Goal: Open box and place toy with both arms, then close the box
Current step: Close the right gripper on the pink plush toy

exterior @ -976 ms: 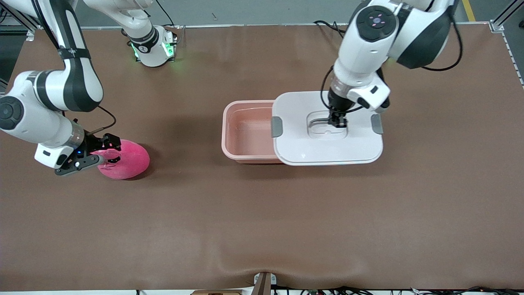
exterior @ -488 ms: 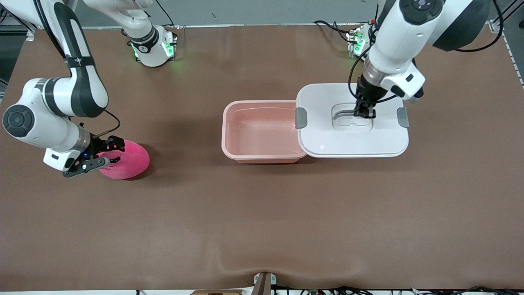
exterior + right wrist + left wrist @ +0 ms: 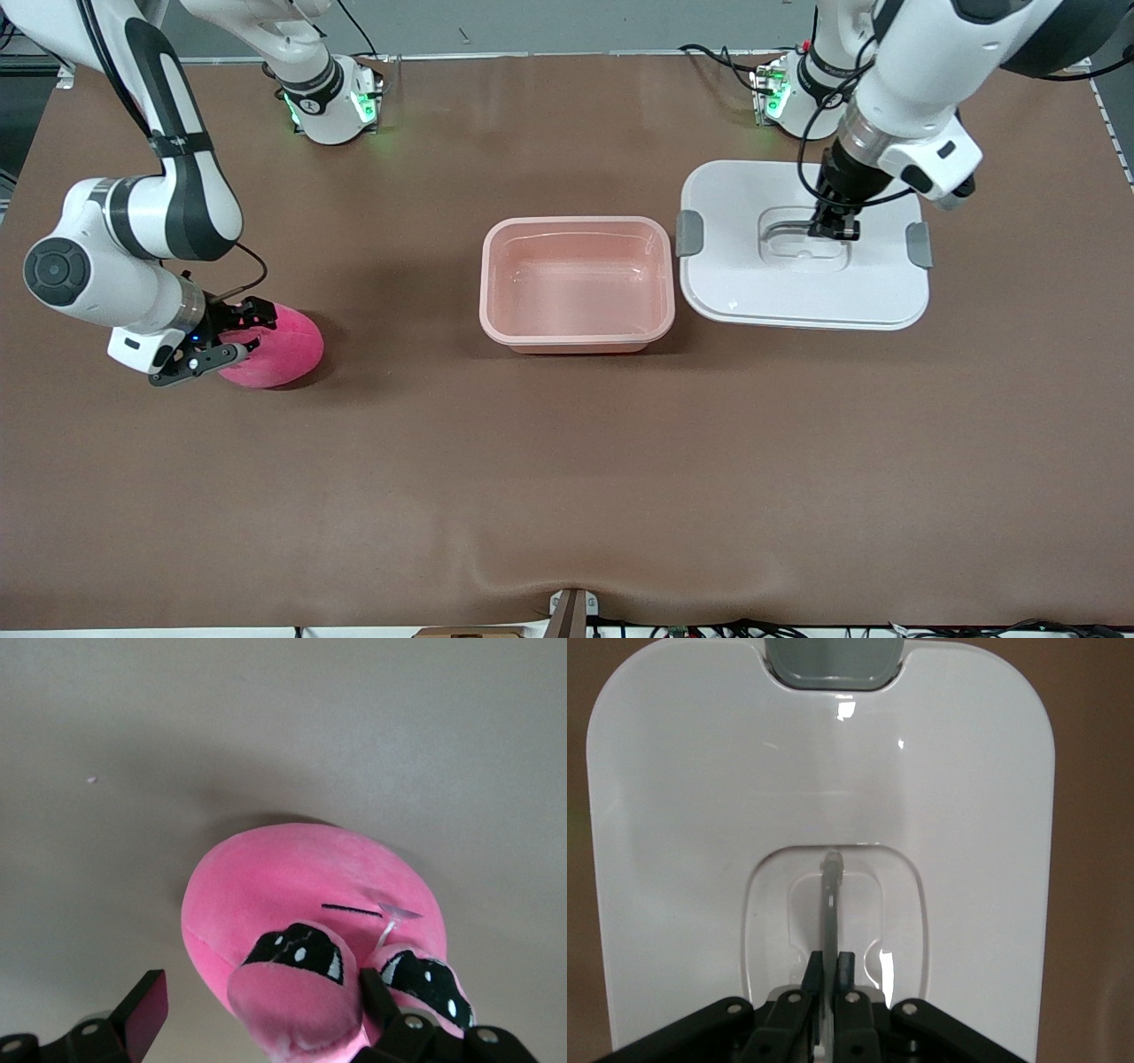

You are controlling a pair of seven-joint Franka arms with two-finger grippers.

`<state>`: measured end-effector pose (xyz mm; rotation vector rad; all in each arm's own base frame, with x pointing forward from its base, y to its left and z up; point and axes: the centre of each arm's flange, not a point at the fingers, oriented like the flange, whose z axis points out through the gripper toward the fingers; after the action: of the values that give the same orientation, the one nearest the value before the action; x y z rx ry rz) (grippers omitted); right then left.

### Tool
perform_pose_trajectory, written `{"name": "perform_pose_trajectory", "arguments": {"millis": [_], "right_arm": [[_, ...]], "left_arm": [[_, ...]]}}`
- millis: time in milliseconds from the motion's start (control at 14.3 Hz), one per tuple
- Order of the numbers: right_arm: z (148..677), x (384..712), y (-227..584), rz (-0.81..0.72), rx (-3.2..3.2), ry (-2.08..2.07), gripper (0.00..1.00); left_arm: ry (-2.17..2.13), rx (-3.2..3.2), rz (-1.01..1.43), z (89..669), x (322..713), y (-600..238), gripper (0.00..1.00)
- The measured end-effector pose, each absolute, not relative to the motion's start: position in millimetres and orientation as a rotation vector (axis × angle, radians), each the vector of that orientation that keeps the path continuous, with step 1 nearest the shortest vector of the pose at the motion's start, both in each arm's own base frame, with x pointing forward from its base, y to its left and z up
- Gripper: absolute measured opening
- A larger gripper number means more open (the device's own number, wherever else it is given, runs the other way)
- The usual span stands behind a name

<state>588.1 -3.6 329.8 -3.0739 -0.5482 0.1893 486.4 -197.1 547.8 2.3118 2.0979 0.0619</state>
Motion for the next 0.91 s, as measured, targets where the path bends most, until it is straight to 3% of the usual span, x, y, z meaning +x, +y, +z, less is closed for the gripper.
{"name": "perform_pose_trajectory", "arguments": {"millis": [279,349,627,697,767,906], "right_arm": [[322,590,-5,0.19,-3.085,-0.564,0.95],[321,590,-5,0.193,-3.086,-0.565,0.91],[315,590,-7,0.207,-3.086,-0.562,0.48],[312,591,-9,0.208,-3.087,-0.556,0.4],[310,591,-12,0.207,-3.088,-0.55,0.4],[307,591,-15,0.212,-3.089,-0.542,0.25]], "left_arm": [[2.06,2.337,0.034,547,491,-186,0.07],[2.05,2.347,0.033,547,491,-185,0.07],[2.045,2.355,0.032,546,494,-175,0.07],[2.046,2.356,0.031,545,495,-173,0.07],[2.044,2.36,0.03,544,495,-172,0.07],[2.038,2.367,0.029,544,495,-170,0.07]]}}
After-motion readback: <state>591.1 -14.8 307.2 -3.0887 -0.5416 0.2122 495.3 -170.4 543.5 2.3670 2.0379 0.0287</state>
